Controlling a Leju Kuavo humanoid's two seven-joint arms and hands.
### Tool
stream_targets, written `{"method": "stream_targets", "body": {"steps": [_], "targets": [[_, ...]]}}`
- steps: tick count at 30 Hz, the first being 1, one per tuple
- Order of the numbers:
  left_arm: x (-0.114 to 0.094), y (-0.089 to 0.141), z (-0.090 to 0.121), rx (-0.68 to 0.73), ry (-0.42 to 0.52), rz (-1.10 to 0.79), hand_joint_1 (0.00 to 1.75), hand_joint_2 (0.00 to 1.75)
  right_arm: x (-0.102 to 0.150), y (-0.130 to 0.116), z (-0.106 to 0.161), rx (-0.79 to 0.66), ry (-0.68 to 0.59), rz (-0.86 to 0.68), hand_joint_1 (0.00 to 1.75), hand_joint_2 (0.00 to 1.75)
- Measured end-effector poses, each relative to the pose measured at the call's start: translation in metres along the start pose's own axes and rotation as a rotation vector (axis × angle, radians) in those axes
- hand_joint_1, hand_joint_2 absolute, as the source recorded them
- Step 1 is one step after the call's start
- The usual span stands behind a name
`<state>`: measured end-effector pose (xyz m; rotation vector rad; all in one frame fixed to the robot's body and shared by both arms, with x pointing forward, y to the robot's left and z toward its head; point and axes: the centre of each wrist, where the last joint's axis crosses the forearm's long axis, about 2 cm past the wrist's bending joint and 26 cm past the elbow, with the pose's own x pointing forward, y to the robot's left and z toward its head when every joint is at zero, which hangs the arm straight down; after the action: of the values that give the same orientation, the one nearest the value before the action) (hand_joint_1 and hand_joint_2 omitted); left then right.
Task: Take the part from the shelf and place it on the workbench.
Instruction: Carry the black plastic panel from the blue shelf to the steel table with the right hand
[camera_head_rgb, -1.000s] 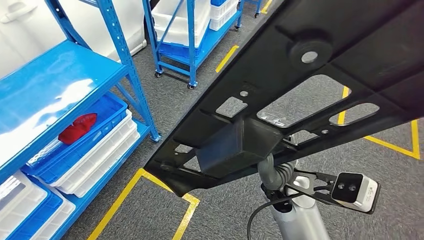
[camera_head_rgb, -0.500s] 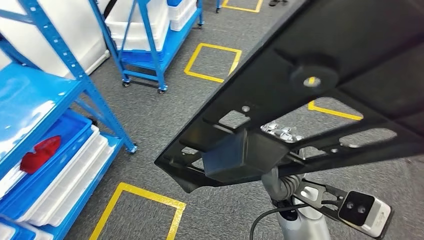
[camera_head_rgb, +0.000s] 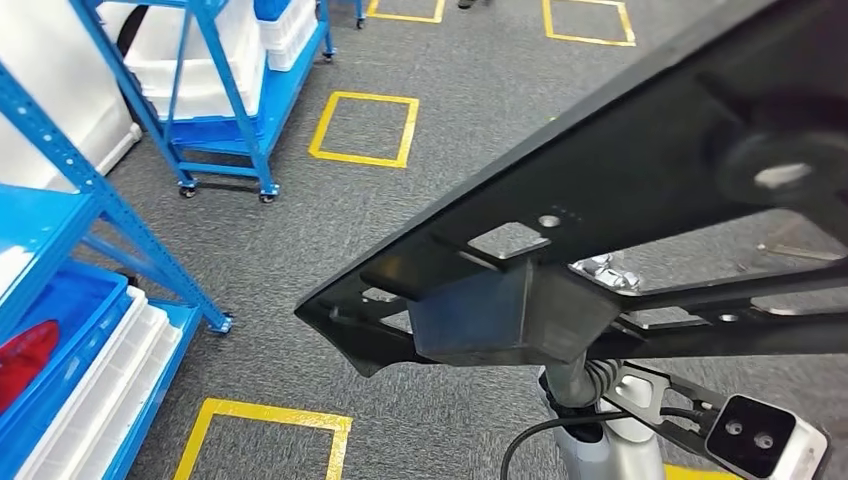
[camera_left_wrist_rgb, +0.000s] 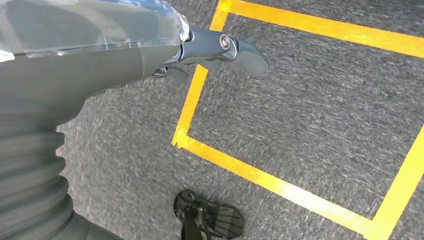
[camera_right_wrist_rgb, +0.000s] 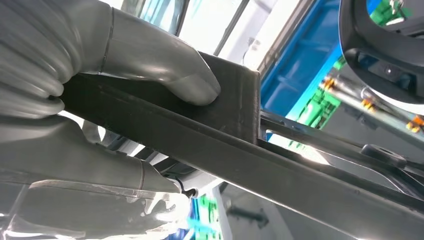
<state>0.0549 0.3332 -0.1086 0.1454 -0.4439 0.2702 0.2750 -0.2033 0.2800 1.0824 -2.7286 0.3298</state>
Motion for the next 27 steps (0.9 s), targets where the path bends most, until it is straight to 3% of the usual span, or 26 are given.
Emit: {"method": "stream_targets", "body": {"steps": [16, 27], "targets": [[-0.012, -0.018, 0.005, 0.023, 0.091, 0.026, 0.00, 1.75, -0.007, 0.005, 0.005, -0.043, 0.028, -0.013, 1.75, 1.75], [-0.014, -0.029, 0.007, -0.001, 0.090, 0.050, 0.00, 1.75, -0.010, 0.008, 0.015, -0.061, 0.080, 0.016, 1.75, 1.75]]}}
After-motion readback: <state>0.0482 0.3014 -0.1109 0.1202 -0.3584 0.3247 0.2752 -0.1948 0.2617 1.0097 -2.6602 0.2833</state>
